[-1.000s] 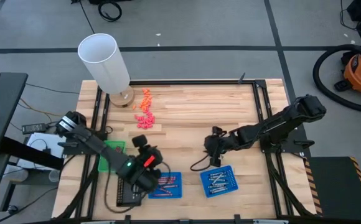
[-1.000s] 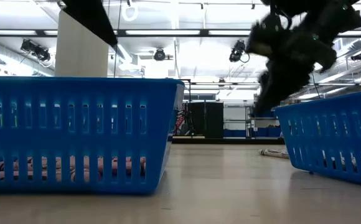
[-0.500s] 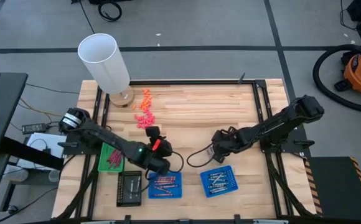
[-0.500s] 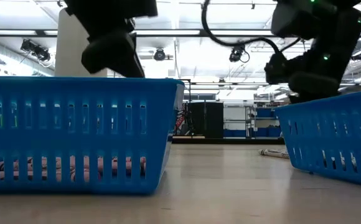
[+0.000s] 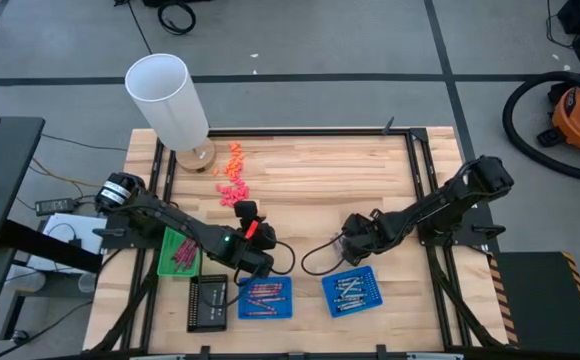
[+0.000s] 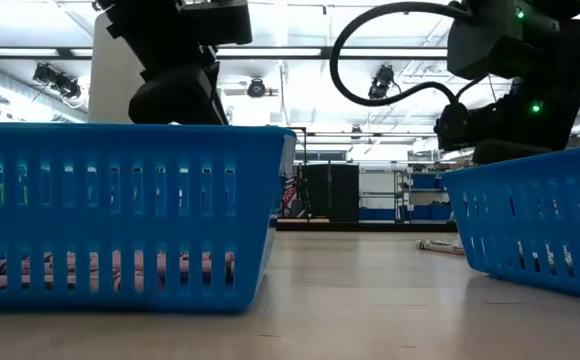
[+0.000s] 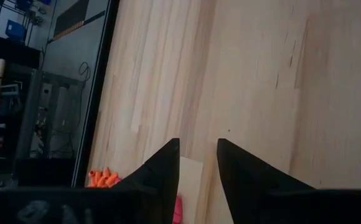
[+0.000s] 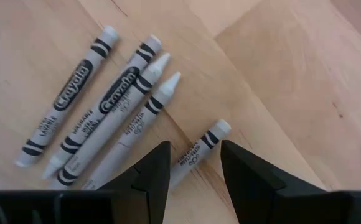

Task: Sort crayons
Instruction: Put the white crayon into the black basket

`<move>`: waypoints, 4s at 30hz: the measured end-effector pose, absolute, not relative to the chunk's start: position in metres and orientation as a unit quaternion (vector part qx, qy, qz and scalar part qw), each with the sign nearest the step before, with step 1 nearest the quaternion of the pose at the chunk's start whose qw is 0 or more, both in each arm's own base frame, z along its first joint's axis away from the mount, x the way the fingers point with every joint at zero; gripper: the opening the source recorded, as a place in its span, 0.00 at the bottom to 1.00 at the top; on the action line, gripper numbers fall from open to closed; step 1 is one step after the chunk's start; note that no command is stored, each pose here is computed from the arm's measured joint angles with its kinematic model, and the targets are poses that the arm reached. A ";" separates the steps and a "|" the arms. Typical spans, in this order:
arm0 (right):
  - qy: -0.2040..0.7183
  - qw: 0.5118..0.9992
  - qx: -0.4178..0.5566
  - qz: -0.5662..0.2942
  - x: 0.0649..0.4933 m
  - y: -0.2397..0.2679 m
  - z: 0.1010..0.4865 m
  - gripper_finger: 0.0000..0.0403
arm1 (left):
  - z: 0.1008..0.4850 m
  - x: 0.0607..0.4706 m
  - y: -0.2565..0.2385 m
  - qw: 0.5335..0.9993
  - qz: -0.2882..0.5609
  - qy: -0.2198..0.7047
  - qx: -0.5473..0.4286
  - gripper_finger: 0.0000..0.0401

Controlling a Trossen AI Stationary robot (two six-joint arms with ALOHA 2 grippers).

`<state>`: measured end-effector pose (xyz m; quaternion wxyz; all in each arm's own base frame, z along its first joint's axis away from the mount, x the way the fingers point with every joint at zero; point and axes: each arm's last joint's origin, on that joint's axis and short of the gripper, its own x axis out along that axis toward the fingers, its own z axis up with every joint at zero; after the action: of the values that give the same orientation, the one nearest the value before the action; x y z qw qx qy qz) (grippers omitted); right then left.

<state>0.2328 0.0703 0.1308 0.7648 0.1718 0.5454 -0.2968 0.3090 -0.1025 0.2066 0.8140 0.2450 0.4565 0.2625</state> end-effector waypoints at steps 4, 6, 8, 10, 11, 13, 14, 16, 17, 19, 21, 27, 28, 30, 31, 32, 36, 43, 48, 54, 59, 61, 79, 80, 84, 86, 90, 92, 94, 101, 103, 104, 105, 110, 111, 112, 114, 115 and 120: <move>0.545 0.761 0.175 -0.306 0.234 0.071 0.128 0.38 | 0.207 0.309 -0.102 0.814 0.263 0.457 0.245 0.30; 0.548 0.758 0.180 -0.305 0.234 0.071 0.128 0.37 | 0.206 0.309 -0.102 0.814 0.263 0.457 0.244 0.30; 0.551 0.756 0.183 -0.302 0.234 0.071 0.127 0.36 | 0.207 0.309 -0.102 0.814 0.264 0.457 0.244 0.30; 0.553 0.757 0.182 -0.297 0.234 0.071 0.127 0.34 | 0.207 0.309 -0.102 0.813 0.264 0.457 0.244 0.30; 0.554 0.758 0.180 -0.294 0.234 0.071 0.127 0.32 | 0.207 0.309 -0.102 0.814 0.264 0.457 0.244 0.30; 0.556 0.758 0.179 -0.290 0.235 0.072 0.127 0.28 | 0.207 0.309 -0.102 0.814 0.264 0.457 0.243 0.30; 0.556 0.759 0.179 -0.289 0.235 0.072 0.127 0.26 | 0.207 0.309 -0.102 0.814 0.264 0.457 0.243 0.30; 0.556 0.760 0.177 -0.287 0.235 0.072 0.127 0.22 | 0.207 0.309 -0.103 0.814 0.264 0.457 0.243 0.30; 0.557 0.760 0.176 -0.285 0.235 0.072 0.127 0.19 | 0.207 0.308 -0.103 0.814 0.263 0.457 0.244 0.30; 0.557 0.762 0.172 -0.281 0.235 0.072 0.127 0.15 | 0.207 0.308 -0.105 0.816 0.261 0.455 0.243 0.30; 0.558 0.764 0.167 -0.280 0.235 0.071 0.127 0.12 | 0.207 0.307 -0.107 0.818 0.258 0.453 0.244 0.30; 0.552 0.768 0.158 -0.283 0.233 0.067 0.132 0.08 | 0.207 0.308 -0.113 0.828 0.245 0.447 0.234 0.30; 0.551 0.768 0.152 -0.288 0.231 0.065 0.134 0.08 | 0.207 0.308 -0.114 0.829 0.245 0.445 0.233 0.30; 0.537 0.778 0.152 -0.288 0.232 0.064 0.140 0.09 | 0.208 0.309 -0.114 0.833 0.245 0.441 0.228 0.30; 0.531 0.782 0.150 -0.289 0.232 0.064 0.144 0.09 | 0.208 0.310 -0.114 0.834 0.245 0.439 0.227 0.30; 0.530 0.784 0.146 -0.289 0.232 0.064 0.147 0.10 | 0.208 0.310 -0.115 0.835 0.244 0.437 0.226 0.30; 0.497 0.817 0.117 -0.270 0.239 0.068 0.168 0.10 | 0.210 0.315 -0.117 0.846 0.233 0.422 0.226 0.30; 0.378 0.904 0.030 -0.199 0.261 0.090 0.205 0.10 | 0.188 0.325 -0.121 0.891 0.124 0.364 0.240 0.30; 0.304 0.945 -0.006 -0.117 0.273 0.105 0.221 0.10 | 0.175 0.331 -0.112 0.938 0.066 0.289 0.180 0.30; 0.218 0.972 -0.049 -0.068 0.280 0.119 0.238 0.10 | 0.182 0.339 -0.102 0.966 0.082 0.208 0.126 0.30; 0.175 0.980 -0.074 -0.052 0.284 0.122 0.247 0.10 | 0.192 0.345 -0.100 0.982 0.043 0.158 0.099 0.30; 0.170 0.981 -0.082 -0.051 0.284 0.123 0.248 0.10 | 0.195 0.346 -0.100 0.985 0.035 0.142 0.091 0.30; 0.130 0.986 -0.098 -0.042 0.287 0.124 0.257 0.10 | 0.210 0.350 -0.101 0.995 0.033 0.063 0.073 0.30; 0.130 0.986 -0.098 -0.042 0.287 0.124 0.256 0.10 | 0.211 0.350 -0.101 0.995 0.033 0.059 0.071 0.30; 0.130 0.986 -0.098 -0.042 0.287 0.124 0.256 0.10 | 0.215 0.350 -0.101 0.997 0.034 0.039 0.064 0.30; 0.130 0.986 -0.098 -0.042 0.287 0.124 0.257 0.10 | 0.216 0.350 -0.101 0.996 0.034 0.035 0.072 0.30; 0.129 0.986 -0.097 -0.042 0.287 0.124 0.257 0.10 | 0.218 0.350 -0.101 0.996 0.035 0.027 0.071 0.29; 0.130 0.986 -0.097 -0.042 0.287 0.124 0.256 0.10 | 0.218 0.350 -0.101 0.996 0.035 0.026 0.071 0.29; 0.130 0.986 -0.095 -0.042 0.287 0.124 0.256 0.10 | 0.218 0.350 -0.101 0.996 0.035 0.027 0.072 0.26; 0.130 0.988 -0.075 -0.048 0.287 0.122 0.256 0.14 | 0.217 0.350 -0.101 0.996 0.034 0.028 0.072 0.07; 0.130 0.988 -0.065 -0.050 0.288 0.122 0.256 0.15 | 0.217 0.350 -0.101 0.996 0.035 0.029 0.072 0.05; 0.130 0.988 -0.063 -0.050 0.288 0.122 0.256 0.15 | 0.217 0.350 -0.101 0.996 0.035 0.029 0.072 0.05; 0.129 0.988 -0.061 -0.050 0.288 0.122 0.256 0.16 | 0.217 0.350 -0.101 0.996 0.035 0.030 0.072 0.05; 0.131 0.989 -0.052 -0.051 0.288 0.122 0.256 0.19 | 0.211 0.350 -0.101 0.995 0.036 0.057 0.067 0.08; 0.135 0.988 -0.050 -0.052 0.287 0.121 0.255 0.20 | 0.210 0.349 -0.102 0.995 0.038 0.064 0.068 0.08; 0.141 0.987 -0.051 -0.052 0.287 0.121 0.254 0.20 | 0.209 0.349 -0.103 0.994 0.039 0.071 0.069 0.09; 0.155 0.985 -0.052 -0.054 0.286 0.121 0.251 0.22 | 0.207 0.346 -0.106 0.992 0.041 0.089 0.077 0.09; 0.161 0.984 -0.051 -0.058 0.285 0.121 0.250 0.22 | 0.207 0.344 -0.107 0.991 0.040 0.100 0.080 0.09; 0.209 0.973 -0.052 -0.086 0.280 0.119 0.239 0.23 | 0.215 0.324 -0.115 0.982 0.026 0.170 0.073 0.09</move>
<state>0.2800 0.1191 0.2395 0.9727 -0.0517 0.2091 -0.0859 0.3235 -0.1150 0.2151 0.9825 0.0730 0.1696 0.0259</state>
